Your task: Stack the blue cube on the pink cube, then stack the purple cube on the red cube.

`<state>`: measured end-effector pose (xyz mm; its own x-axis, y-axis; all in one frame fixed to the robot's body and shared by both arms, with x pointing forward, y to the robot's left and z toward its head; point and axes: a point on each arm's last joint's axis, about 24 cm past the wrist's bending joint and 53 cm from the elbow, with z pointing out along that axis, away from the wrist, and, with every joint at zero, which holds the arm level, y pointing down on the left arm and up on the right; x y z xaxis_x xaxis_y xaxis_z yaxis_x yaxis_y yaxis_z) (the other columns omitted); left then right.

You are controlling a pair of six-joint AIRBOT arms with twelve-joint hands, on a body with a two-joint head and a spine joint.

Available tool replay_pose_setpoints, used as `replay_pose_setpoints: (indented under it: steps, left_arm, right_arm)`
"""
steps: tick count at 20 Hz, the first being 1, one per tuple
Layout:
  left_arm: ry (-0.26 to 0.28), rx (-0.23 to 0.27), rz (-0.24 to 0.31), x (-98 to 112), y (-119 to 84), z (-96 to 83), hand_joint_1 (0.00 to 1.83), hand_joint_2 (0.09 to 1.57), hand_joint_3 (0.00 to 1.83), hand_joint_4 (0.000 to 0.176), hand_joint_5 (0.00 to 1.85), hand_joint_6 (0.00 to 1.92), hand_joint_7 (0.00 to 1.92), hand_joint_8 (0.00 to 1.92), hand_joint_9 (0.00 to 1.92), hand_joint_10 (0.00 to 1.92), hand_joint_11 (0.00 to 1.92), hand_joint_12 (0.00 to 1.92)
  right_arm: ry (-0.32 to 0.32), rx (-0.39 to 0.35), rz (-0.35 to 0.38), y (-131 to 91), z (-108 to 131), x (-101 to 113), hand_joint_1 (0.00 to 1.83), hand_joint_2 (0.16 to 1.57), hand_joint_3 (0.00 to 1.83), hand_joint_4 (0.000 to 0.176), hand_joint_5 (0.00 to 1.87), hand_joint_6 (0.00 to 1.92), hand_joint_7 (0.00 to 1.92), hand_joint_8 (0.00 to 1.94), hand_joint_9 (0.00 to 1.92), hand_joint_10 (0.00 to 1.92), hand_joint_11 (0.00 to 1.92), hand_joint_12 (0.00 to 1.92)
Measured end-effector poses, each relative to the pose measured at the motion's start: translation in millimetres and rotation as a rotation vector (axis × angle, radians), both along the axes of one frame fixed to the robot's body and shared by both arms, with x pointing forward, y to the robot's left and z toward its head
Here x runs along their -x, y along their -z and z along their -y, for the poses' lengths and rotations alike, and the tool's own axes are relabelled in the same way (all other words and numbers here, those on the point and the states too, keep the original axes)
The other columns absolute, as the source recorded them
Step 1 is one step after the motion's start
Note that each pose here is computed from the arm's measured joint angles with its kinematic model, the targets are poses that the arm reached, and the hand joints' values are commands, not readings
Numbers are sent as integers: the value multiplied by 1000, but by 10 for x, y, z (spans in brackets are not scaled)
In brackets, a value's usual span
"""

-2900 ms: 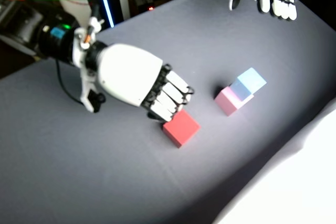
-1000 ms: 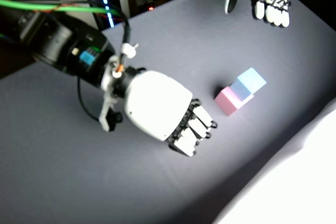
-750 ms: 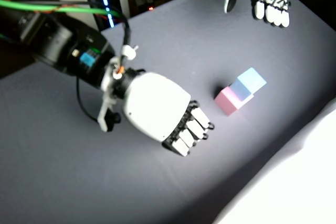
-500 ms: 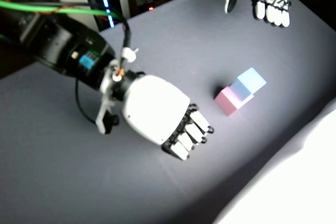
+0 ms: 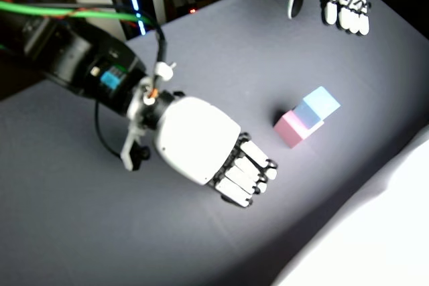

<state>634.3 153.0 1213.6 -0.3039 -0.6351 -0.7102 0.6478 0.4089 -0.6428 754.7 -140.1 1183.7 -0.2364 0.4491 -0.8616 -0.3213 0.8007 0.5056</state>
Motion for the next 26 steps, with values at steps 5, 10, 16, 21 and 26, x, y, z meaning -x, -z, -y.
replay_pose_setpoints:
  steps: [5, 10, 16, 21, 26]
  left_arm:
    - [-2, 2, -4, 0, 8, -7, 592, 1355, 1, 24, 0, 0, 0, 0, 0, 0, 0, 0]
    - [-5, 3, -7, -6, 12, -12, 623, 1342, 0, 8, 0, 0, 0, 0, 0, 0, 0, 0]
    - [-9, 6, -13, -8, 27, -25, 659, 1328, 0, 16, 0, 0, 0, 0, 0, 0, 0, 0]
    - [-9, 7, -13, -7, 25, -25, 667, 1332, 0, 14, 0, 0, 0, 0, 0, 0, 0, 0]
    - [-10, 8, -14, -8, 26, -27, 668, 1334, 0, 11, 0, 0, 0, 0, 0, 0, 0, 0]
  right_arm:
    - [2, 0, 3, -30, 42, 40, 952, 1372, 0, 0, 226, 315, 344, 185, 216, 954, 84, 1681]
    - [6, 11, -2, 32, 72, 57, 849, 1361, 0, 0, 180, 171, 246, 10, 132, 897, 42, 1729]
    - [6, 15, -8, 46, 95, 79, 858, 1333, 0, 0, 131, 3, 111, 0, 65, 560, 0, 1528]
    - [3, 21, -16, 92, 90, 84, 792, 1312, 0, 9, 97, 0, 114, 1, 38, 653, 0, 1641]
    - [-3, 30, -32, 152, 80, 99, 718, 1246, 0, 0, 0, 0, 0, 0, 0, 289, 0, 1510]
